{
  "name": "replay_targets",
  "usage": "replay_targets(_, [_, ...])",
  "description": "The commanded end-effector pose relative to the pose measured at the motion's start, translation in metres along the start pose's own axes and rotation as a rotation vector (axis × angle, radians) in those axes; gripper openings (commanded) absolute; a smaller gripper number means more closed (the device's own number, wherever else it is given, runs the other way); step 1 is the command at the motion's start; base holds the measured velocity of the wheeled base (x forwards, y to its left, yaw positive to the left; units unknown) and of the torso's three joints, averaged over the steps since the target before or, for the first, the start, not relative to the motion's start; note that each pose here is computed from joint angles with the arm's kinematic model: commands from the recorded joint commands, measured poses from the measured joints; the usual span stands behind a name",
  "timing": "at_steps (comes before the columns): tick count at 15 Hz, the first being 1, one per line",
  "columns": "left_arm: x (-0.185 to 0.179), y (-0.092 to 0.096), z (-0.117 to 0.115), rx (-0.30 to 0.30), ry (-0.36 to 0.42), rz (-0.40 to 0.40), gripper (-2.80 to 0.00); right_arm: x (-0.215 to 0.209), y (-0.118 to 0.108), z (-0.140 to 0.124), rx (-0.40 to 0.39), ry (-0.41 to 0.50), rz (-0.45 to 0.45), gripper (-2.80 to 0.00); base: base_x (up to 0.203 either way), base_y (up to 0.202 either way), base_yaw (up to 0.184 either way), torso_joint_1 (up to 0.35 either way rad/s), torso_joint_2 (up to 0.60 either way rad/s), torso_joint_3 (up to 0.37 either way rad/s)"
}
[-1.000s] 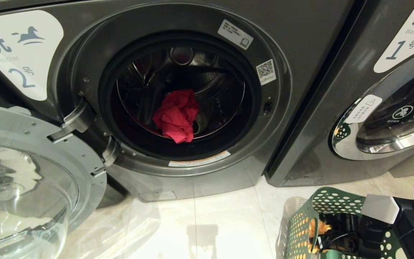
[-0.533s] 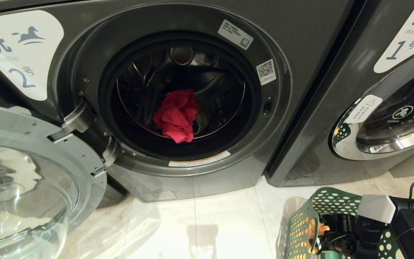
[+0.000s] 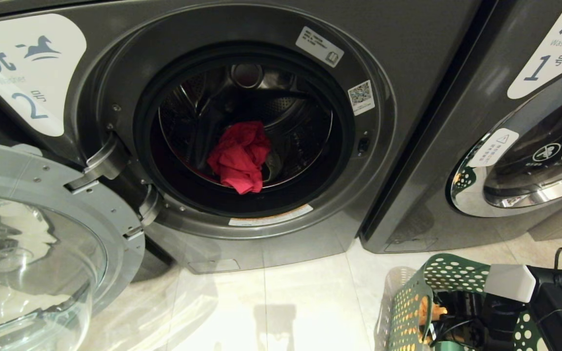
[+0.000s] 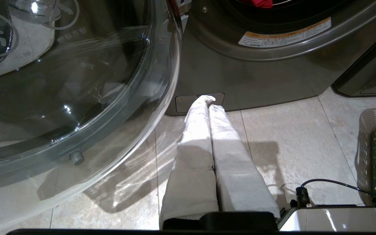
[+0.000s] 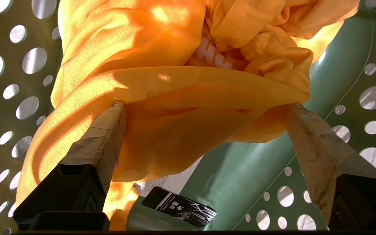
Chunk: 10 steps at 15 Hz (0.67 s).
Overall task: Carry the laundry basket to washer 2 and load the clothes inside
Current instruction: Place the clothes into the washing machine
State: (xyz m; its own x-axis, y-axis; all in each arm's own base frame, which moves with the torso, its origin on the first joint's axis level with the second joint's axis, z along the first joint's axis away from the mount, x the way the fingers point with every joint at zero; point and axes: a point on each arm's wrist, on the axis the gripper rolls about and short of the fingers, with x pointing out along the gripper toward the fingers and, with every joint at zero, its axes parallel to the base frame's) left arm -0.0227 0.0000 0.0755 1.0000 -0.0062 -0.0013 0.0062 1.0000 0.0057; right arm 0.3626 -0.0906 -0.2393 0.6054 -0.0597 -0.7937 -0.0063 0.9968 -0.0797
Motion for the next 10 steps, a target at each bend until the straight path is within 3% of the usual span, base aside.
replay_targets(1, [0.0, 0.0, 0.0, 0.0, 0.0, 0.0, -2.8, -0.0005, 0.0004, -0.0008, -0.001, 0.0, 0.002, 0.0, 0.0, 0.0, 0.0, 0.0, 0.0, 0.0])
replay_targets(3, [0.0, 0.0, 0.0, 0.0, 0.0, 0.0, -2.8, -0.0032, 0.0019, -0.0055, 0.008, 0.017, 0.007, 0.0, 0.0, 0.0, 0.0, 0.0, 0.0, 0.0])
replay_targets(4, [0.0, 0.0, 0.0, 0.0, 0.0, 0.0, -2.8, -0.0034, 0.0024, -0.0071, 0.005, 0.022, 0.012, -2.8, 0.0, 0.0, 0.0, 0.0, 0.0, 0.0])
replay_targets(10, [0.0, 0.0, 0.0, 0.0, 0.0, 0.0, -2.8, -0.0019, 0.0073, -0.0101, 0.002, 0.055, 0.026, -2.8, 0.0, 0.0, 0.0, 0.0, 0.0, 0.0])
